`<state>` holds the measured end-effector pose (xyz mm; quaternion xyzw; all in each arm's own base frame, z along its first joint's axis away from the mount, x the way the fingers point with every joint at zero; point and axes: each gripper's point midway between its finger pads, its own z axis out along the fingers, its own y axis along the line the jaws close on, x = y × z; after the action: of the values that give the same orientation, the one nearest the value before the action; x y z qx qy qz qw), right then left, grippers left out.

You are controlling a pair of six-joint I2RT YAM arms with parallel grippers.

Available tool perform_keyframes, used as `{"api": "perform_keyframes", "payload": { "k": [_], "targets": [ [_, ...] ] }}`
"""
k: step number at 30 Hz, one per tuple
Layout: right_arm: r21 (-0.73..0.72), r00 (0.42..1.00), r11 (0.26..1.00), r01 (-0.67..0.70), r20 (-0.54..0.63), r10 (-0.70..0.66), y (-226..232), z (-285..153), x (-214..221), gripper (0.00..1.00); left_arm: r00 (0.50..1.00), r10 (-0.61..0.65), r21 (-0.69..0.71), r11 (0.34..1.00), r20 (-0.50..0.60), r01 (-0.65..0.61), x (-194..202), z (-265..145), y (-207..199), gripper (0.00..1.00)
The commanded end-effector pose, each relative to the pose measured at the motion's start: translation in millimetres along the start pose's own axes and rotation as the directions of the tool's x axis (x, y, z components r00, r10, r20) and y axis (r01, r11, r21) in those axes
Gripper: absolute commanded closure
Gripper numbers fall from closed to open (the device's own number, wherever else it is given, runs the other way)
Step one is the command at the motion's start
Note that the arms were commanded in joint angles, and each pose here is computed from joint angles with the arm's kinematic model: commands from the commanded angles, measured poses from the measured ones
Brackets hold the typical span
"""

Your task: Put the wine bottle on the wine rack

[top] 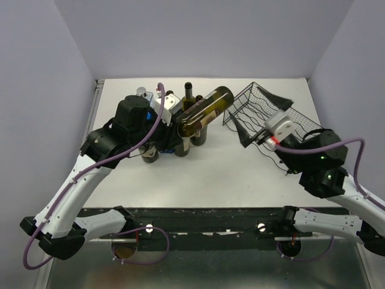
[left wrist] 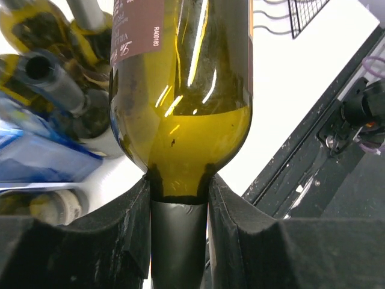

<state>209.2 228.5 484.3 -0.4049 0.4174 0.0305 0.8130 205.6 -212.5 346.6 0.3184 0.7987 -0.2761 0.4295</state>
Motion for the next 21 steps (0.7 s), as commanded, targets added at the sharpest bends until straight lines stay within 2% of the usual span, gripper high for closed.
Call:
{"api": "perform_keyframes", "payload": {
  "k": [1, 2, 7, 10, 15, 21],
  "targets": [
    [0.166, 0.874, 0.864, -0.475, -0.022, 0.485, -27.4, -2.7, -11.6, 0.03, 0.990, -0.027, 0.097, 0.995, 0.139, 0.013, -9.6, 30.6, -18.2, 1.00],
    [0.193, 0.851, 0.841, -0.506, -0.049, 0.523, -25.9, -4.2, -4.6, 0.03, 0.991, -0.038, 0.095, 0.995, 0.132, 0.025, -1.1, 41.1, -18.0, 1.00],
    [0.326, 0.722, 0.687, -0.650, -0.017, 0.691, -33.8, -11.5, 7.3, 0.04, 0.994, -0.059, 0.025, 0.998, 0.093, 0.057, 32.7, 86.7, -13.6, 1.00],
    [0.384, 0.642, 0.598, -0.703, -0.019, 0.767, -26.4, -18.1, 22.7, 0.05, 0.996, -0.053, -0.031, 0.998, 0.076, 0.056, 53.7, 114.8, -4.3, 1.00],
    [0.445, 0.535, 0.491, -0.749, -0.031, 0.844, -11.0, -31.8, 44.1, 0.07, 0.996, -0.063, -0.064, 0.996, 0.058, 0.066, 71.8, 154.2, 5.8, 1.00],
    [0.538, 0.460, 0.400, -0.742, -0.027, 0.888, -11.4, -53.0, 62.5, 0.09, 0.996, -0.082, -0.080, 0.993, 0.026, 0.084, 82.8, 194.1, 12.3, 1.00]
  ]
}}
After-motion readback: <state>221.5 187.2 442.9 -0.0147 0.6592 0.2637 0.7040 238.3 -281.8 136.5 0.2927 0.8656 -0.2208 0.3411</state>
